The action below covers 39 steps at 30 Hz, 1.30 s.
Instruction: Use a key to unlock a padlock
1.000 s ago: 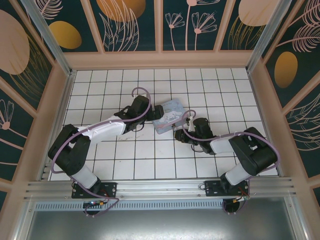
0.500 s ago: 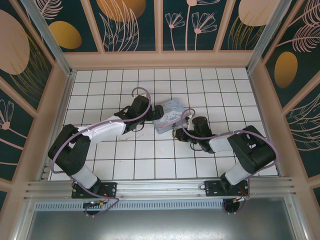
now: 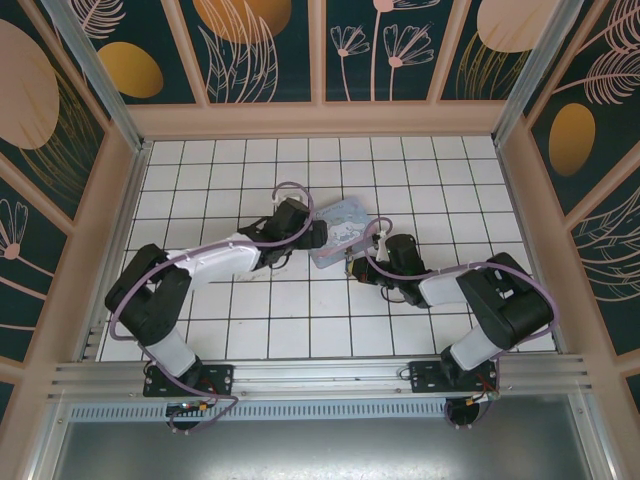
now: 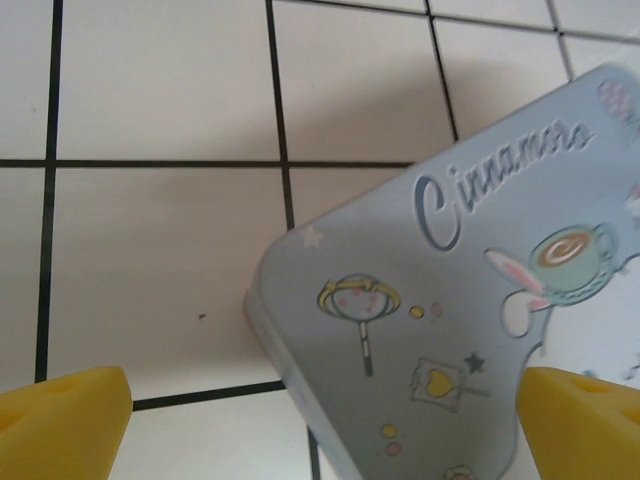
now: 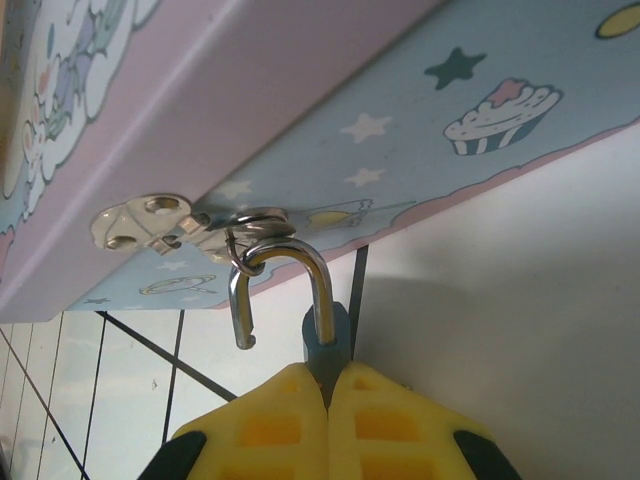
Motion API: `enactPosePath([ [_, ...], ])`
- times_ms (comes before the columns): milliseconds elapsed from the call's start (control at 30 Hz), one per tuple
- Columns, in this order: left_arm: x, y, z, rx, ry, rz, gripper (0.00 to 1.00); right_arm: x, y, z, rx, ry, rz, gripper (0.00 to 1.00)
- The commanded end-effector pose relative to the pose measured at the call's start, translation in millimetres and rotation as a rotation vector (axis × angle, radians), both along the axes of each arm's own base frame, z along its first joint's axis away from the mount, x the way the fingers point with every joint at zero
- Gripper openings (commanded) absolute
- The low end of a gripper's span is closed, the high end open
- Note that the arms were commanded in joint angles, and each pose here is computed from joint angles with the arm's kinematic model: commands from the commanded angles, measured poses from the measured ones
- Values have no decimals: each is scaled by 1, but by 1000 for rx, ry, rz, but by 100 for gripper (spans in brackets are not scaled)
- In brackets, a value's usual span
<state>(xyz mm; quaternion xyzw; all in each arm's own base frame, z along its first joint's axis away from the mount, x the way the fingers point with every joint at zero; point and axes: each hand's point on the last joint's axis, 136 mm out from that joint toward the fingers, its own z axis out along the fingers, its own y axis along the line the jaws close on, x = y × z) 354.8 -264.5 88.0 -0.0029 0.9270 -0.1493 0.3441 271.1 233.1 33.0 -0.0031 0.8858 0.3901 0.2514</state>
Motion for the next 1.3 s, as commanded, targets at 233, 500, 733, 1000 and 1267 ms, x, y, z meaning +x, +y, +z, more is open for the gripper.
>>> enactPosePath([
  [233, 0, 6, -16, 196, -25, 0, 99, -2, -6, 1, 25, 18, -47, 0],
  [500, -9, 11, -28, 243, -17, 0, 98, -2, -5, 6, 118, 74, -117, 0],
  [733, -13, 12, -34, 248, -11, -2, 98, 2, -1, 18, 220, 109, -172, 0],
  [1000, -16, 12, -39, 258, 0, -17, 98, 10, 1, 21, 245, 128, -216, 0],
  [1267, -18, 13, -45, 268, 12, -24, 98, 20, 0, 19, 256, 136, -266, 0],
])
